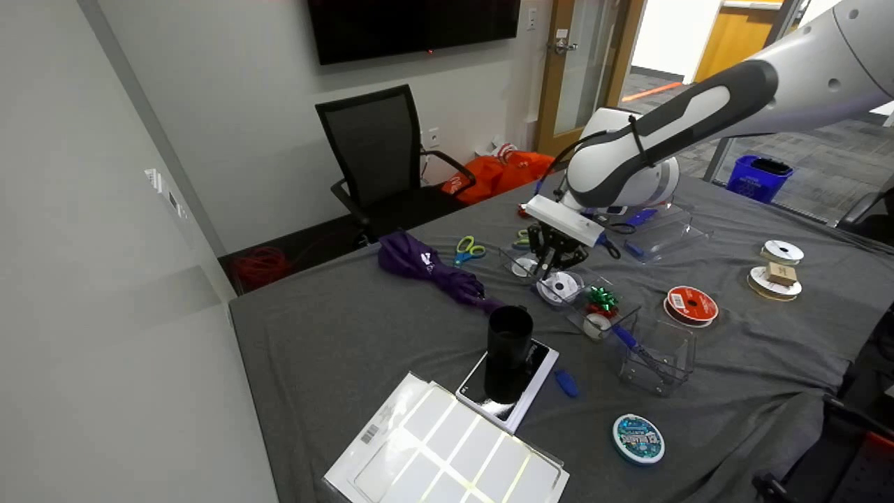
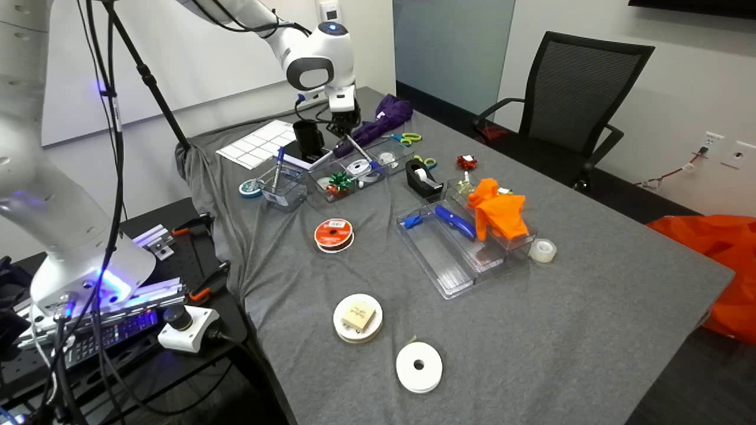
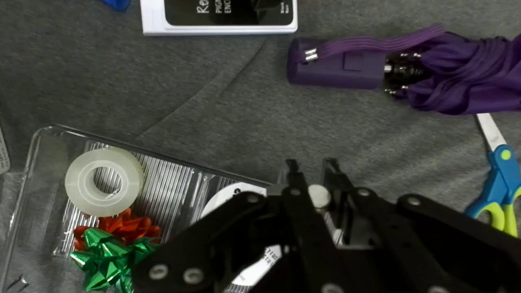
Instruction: Put the blue marker inside the middle compartment of the container
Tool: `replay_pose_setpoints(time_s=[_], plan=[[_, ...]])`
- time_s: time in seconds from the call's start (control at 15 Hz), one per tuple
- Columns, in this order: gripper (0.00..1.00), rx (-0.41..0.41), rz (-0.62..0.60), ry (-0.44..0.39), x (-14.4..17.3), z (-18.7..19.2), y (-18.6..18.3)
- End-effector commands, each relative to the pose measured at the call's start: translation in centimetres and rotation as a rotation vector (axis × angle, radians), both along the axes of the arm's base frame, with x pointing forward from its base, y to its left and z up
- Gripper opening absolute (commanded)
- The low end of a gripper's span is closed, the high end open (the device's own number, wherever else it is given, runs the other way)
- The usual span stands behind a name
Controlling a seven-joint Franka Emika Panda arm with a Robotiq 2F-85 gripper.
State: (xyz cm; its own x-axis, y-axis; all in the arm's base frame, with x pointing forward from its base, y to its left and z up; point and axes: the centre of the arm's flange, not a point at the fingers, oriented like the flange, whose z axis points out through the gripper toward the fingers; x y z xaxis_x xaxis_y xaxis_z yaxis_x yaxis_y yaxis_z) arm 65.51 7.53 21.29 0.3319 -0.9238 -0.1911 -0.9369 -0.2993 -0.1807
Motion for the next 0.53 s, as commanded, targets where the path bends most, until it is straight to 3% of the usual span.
replay_pose_setpoints(time_s=[0.0,0.47], plan=[[0.04,-0.054,0.089,0.02,-0.3,-1.4,-1.3],[0.04,-0.262,0.374,0.108,-3.5,-0.8,-5.1]])
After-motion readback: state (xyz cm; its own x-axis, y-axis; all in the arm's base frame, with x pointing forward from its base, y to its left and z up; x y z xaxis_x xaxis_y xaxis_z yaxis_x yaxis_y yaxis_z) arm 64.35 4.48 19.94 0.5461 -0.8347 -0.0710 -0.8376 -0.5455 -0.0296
